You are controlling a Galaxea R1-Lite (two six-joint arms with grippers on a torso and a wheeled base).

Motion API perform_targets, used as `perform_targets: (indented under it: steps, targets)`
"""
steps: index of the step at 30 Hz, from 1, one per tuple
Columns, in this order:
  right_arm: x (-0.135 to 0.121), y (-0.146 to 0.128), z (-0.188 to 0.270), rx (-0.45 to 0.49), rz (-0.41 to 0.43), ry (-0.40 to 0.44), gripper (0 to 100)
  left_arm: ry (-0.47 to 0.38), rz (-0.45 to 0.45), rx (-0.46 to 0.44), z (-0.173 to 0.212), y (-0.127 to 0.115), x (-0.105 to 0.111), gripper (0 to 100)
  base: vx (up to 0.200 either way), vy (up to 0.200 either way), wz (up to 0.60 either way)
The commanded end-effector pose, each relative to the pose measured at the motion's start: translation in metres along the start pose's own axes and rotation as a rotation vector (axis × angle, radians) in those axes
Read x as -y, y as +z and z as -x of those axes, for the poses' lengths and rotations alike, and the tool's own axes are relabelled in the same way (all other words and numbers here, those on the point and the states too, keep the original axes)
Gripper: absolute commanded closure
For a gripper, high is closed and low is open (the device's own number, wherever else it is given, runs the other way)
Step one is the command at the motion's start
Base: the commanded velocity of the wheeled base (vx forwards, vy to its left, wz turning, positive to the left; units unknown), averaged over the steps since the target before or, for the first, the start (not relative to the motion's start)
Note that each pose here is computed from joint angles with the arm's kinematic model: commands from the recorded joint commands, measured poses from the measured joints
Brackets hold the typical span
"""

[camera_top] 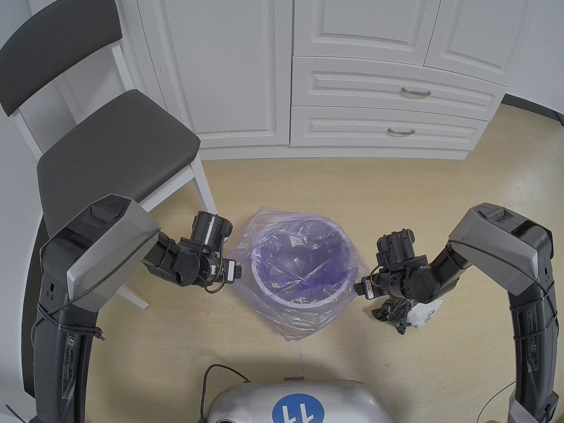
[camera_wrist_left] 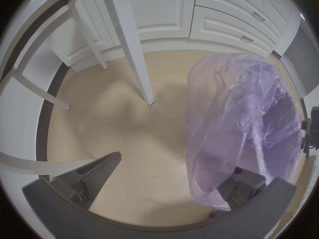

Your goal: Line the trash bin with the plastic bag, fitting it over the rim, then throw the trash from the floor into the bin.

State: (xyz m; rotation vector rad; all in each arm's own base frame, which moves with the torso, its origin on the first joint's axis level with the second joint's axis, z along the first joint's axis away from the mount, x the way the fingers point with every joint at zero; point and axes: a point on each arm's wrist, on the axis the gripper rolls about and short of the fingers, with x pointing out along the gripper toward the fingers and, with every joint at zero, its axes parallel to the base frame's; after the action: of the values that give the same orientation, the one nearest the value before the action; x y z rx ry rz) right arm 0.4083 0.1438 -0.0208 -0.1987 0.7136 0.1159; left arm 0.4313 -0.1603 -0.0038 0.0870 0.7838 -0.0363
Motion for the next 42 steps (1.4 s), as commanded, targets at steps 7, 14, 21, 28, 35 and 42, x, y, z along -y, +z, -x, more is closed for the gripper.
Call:
perform_targets:
  steps: [7, 14, 21, 28, 35, 42]
  targets:
    - [0.007, -0.013, -0.034, -0.026, -0.019, -0.023, 0, -0.001, 0.08, 0.015, -0.04, -0.012, 0.009, 0, 0.0, 0.0, 0.0]
    - [0.012, -0.015, -0.04, -0.036, -0.031, -0.025, 0, -0.001, 0.102, 0.024, -0.04, -0.01, 0.008, 0, 0.0, 0.0, 0.0]
    - [0.014, -0.014, -0.04, -0.033, -0.036, -0.029, 0, -0.002, 0.103, 0.022, -0.04, -0.01, 0.008, 0, 0.0, 0.0, 0.0]
    - [0.016, -0.009, -0.033, -0.022, -0.038, -0.028, 0, -0.008, 0.1, 0.03, -0.025, -0.003, 0.005, 0, 0.0, 0.0, 0.0]
    - [0.02, 0.006, -0.005, 0.006, -0.036, -0.025, 0, -0.038, 0.019, 0.021, 0.016, 0.002, -0.004, 0, 0.0, 0.0, 0.0]
    - [0.023, 0.012, 0.021, 0.018, 0.003, -0.02, 0, -0.082, -0.02, 0.051, 0.053, 0.011, -0.003, 0, 0.0, 0.0, 0.0]
